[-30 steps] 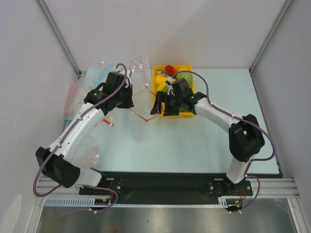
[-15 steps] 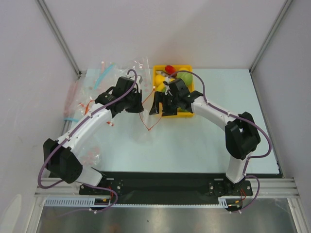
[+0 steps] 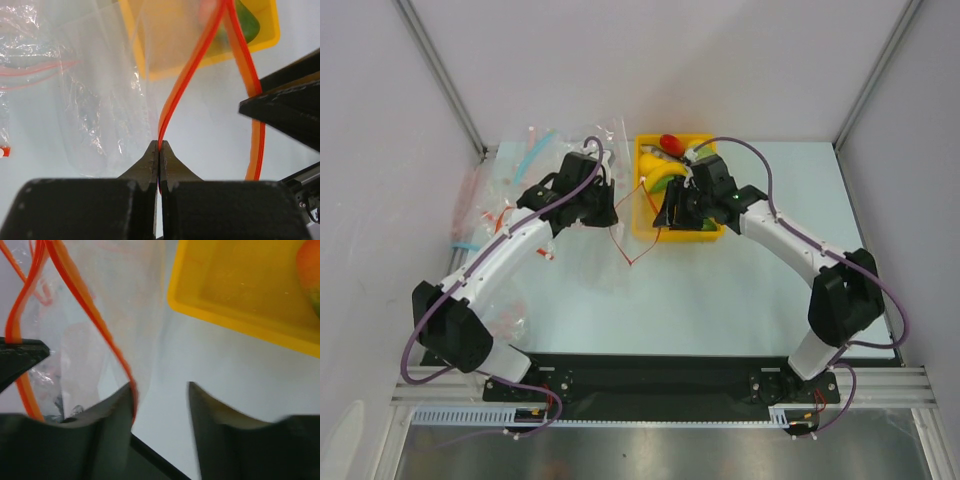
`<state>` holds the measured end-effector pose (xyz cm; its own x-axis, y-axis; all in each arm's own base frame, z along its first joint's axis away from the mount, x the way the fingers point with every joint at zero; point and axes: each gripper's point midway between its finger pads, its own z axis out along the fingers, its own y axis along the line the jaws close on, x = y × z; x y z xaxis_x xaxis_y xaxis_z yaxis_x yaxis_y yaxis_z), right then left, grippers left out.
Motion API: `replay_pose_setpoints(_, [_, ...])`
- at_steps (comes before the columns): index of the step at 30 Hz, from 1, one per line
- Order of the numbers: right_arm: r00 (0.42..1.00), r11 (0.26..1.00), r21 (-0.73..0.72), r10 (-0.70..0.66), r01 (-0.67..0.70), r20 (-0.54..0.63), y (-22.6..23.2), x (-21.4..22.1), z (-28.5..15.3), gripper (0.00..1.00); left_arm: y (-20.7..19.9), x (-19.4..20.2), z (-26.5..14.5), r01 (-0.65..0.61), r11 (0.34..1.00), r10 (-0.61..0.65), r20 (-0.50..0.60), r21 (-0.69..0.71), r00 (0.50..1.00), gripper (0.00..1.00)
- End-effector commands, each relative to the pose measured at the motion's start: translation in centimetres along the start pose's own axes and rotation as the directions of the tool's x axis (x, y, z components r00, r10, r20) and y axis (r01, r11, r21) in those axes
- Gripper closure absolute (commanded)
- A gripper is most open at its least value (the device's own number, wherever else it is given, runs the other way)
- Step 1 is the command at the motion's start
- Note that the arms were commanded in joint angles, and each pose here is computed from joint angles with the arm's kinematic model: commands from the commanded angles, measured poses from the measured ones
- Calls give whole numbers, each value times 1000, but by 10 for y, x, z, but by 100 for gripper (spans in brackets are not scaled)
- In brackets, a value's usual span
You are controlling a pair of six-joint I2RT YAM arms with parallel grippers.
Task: Place the food in the zip-top bag and seal the zipper
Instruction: Open the zipper of the food storage bag.
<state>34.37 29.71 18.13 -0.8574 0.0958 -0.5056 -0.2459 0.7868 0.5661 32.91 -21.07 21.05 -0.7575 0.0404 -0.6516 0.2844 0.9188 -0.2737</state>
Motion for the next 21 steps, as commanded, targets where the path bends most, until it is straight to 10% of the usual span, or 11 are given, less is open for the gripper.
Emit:
replay_pose_setpoints(1, [999,998,42,38,-39,21,-21,4,-14,58,-7,-18,-9,-6,1000,6,41,6,999,100])
replay_pose_setpoints(10, [997,997,-63,42,-46,-62,-10,10,31,100,16,-40,-49,-19,985,31,70,-171,997,100])
replay_pose_setpoints(18, [985,989,-150,-7,-19,-172,26,26,82,100,46,-29,-67,-35,948,54,49,-318,997,100])
replay_pose_setpoints(21, [981,990,-138,6,-33,-193,17,34,86,68,49,-7,-44,-51,952,50,-10,-303,999,100])
